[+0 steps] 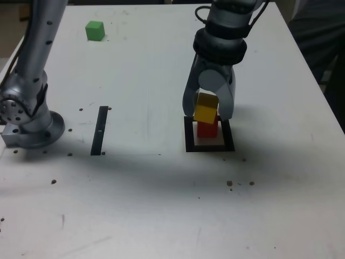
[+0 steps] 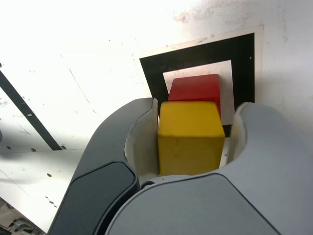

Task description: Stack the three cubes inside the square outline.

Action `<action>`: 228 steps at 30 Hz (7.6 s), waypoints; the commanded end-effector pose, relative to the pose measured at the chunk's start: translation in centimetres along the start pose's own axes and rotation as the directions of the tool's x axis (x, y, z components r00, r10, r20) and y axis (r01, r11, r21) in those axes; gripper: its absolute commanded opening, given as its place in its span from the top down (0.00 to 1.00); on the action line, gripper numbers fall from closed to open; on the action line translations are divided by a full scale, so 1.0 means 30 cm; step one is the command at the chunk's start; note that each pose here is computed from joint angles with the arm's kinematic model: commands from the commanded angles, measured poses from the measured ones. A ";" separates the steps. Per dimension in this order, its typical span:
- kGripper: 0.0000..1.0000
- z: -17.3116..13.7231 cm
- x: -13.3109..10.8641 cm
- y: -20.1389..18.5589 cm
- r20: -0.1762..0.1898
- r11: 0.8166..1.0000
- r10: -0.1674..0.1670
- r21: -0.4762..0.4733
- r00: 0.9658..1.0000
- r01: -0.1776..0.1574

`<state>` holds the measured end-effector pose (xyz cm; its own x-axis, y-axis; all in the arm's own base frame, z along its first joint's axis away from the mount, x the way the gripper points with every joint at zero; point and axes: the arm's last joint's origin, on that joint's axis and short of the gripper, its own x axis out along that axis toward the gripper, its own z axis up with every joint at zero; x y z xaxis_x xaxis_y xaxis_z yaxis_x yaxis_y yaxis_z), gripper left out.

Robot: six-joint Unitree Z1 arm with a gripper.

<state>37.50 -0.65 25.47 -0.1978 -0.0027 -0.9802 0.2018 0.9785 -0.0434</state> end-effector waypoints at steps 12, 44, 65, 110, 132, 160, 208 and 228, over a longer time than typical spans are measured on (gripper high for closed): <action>0.00 -0.041 -0.025 -0.004 0.049 1.000 0.011 0.002 0.999 -0.011; 0.00 -0.474 -0.097 0.210 0.049 0.978 0.119 -0.177 0.992 -0.108; 0.00 -0.733 -0.077 0.475 -0.014 0.965 0.094 -0.246 0.995 -0.094; 0.01 -1.129 0.072 1.017 -0.137 0.961 0.098 -0.246 0.986 -0.129; 0.06 -1.129 0.271 1.143 -0.188 0.969 -0.067 -0.248 0.980 0.019; 0.67 -1.097 0.323 1.148 -0.162 0.964 -0.140 -0.248 0.977 0.097; 0.67 -0.694 0.064 0.674 0.002 1.000 0.025 -0.013 1.000 -0.025; 0.67 -0.451 -0.043 0.357 -0.099 0.988 0.080 0.137 0.992 -0.066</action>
<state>26.83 12.99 28.52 -0.2799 0.0893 -0.9559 0.3390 0.9407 -0.0114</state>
